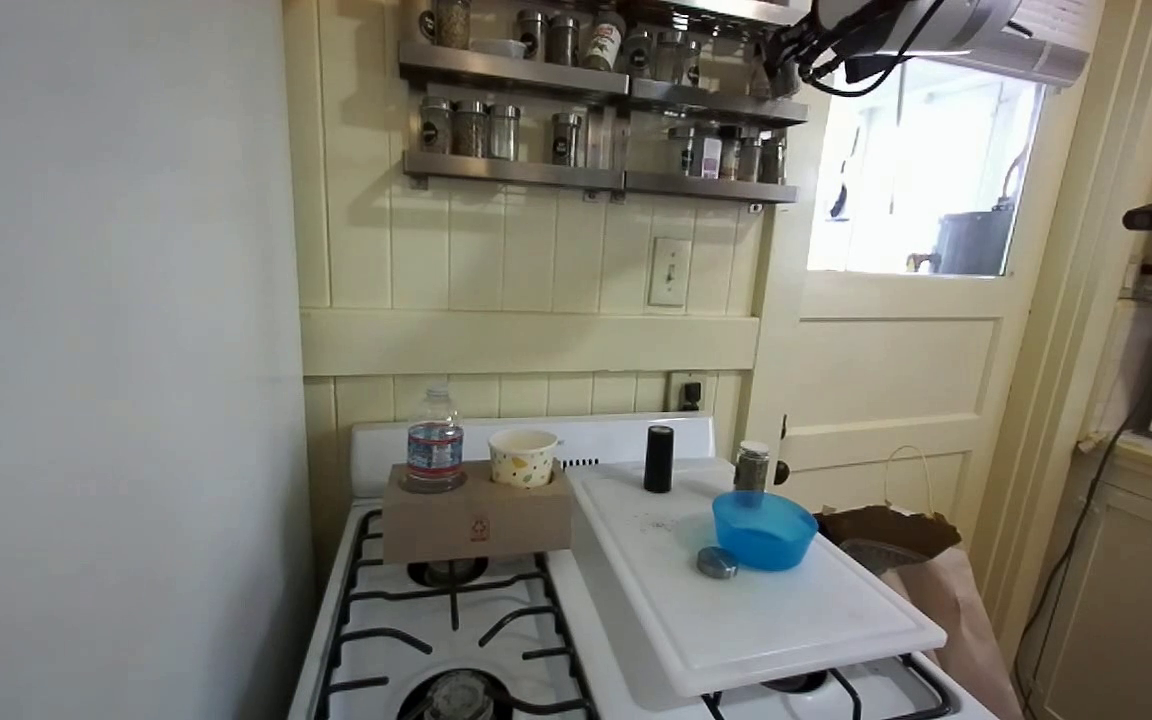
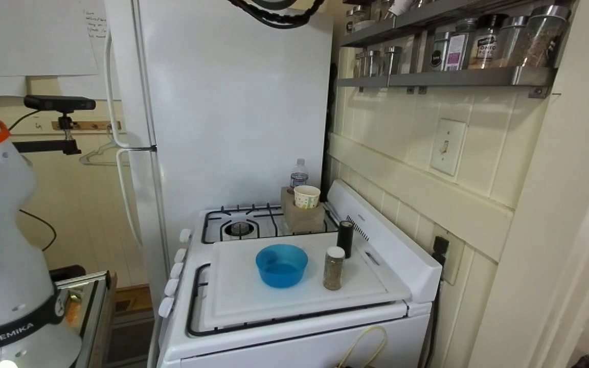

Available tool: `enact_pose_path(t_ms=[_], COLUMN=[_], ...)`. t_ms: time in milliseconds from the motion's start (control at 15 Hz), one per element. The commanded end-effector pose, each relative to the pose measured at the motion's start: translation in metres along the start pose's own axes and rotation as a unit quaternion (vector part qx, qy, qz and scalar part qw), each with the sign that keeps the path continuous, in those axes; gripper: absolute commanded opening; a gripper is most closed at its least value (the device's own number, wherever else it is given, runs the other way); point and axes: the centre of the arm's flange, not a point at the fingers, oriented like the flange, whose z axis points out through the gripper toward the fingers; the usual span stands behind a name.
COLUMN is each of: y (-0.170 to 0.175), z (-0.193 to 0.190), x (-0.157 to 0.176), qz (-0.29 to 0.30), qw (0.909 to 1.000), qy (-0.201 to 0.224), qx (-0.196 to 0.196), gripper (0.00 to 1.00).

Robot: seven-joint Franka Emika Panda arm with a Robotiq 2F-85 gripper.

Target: Pick up a spice bottle and shake it into the blue bowl

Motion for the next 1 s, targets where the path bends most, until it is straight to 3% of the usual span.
enact_pose_path(t_ms=[0,467,933], y=[-0.012,-0.036,-0.038], z=[-0.004,-0.001,0.008], x=[0.025,0.040,0.032], qz=[-0.024,-0.050,-0.080], qw=[0.9995,0.9986,0.9967], qy=[-0.016,-0.015,-0.005], qx=[-0.015,0.006,-0.013], gripper=[0.23,0.23,0.23])
